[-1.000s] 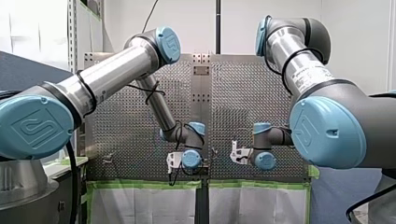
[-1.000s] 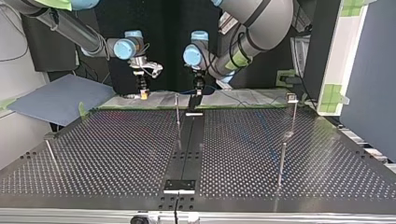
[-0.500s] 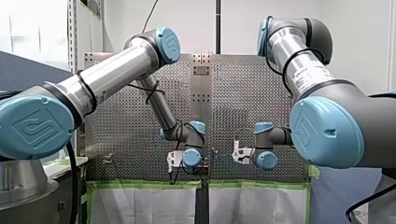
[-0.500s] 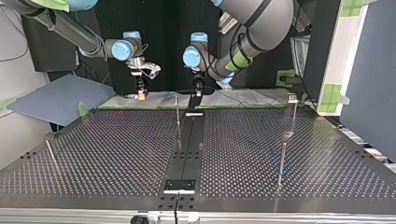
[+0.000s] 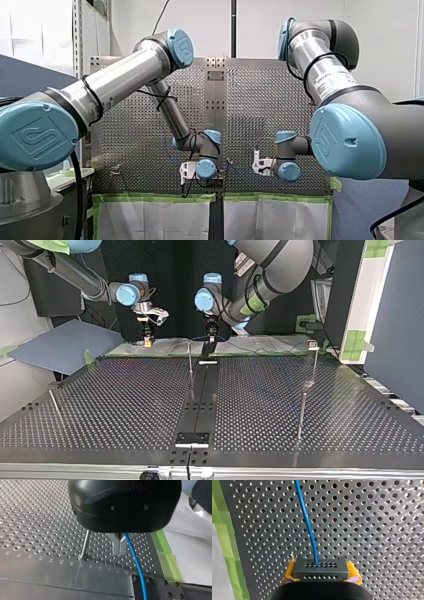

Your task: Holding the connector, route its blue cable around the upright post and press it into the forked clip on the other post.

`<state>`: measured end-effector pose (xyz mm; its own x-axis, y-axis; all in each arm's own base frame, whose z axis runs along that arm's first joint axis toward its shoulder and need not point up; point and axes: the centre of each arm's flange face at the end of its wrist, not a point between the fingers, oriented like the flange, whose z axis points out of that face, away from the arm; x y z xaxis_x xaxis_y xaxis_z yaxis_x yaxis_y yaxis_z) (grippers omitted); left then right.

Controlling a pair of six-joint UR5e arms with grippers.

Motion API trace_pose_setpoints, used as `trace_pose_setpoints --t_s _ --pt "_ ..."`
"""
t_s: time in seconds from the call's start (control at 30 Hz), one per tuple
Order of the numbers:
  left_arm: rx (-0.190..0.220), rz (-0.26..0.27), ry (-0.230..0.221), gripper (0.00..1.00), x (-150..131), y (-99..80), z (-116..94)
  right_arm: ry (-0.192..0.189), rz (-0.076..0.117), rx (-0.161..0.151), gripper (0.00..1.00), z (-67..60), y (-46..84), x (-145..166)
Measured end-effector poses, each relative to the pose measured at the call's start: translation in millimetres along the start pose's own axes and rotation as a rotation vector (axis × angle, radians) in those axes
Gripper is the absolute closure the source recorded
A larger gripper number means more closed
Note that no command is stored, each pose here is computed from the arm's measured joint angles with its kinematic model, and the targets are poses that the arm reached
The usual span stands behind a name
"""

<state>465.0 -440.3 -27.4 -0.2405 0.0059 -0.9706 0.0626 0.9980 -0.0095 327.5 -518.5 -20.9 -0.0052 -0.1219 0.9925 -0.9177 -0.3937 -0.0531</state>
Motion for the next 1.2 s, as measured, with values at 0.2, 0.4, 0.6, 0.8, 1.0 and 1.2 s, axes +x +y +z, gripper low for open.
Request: trace_pose_setpoints --t_s 0.2,0.4,0.6,0.8,1.0,1.2 --pt "0.008 0.002 0.000 1.00 -0.6 0.8 1.9 0.002 0.000 -0.001 1.00 1.3 0.6 1.0" --pt "0.016 -0.003 -0.007 1.00 -3.8 -0.8 5.4 0.003 0.000 0.001 1.00 1.7 -0.1 1.4" --pt "0.018 -0.003 -0.008 1.00 -8.6 -2.9 9.7 0.008 0.000 0.001 1.00 2.3 0.3 1.7" --pt "0.014 0.002 0.004 1.00 -9.3 -0.5 13.7 0.020 -0.001 0.001 1.00 4.0 0.6 3.2" --pt "0.009 0.013 0.030 1.00 1.7 2.6 21.7 0.027 0.002 0.000 1.00 5.1 1.2 4.2" --pt "0.010 0.006 0.025 1.00 -2.5 1.5 31.4 0.030 0.003 -0.003 1.00 5.6 2.3 4.6"
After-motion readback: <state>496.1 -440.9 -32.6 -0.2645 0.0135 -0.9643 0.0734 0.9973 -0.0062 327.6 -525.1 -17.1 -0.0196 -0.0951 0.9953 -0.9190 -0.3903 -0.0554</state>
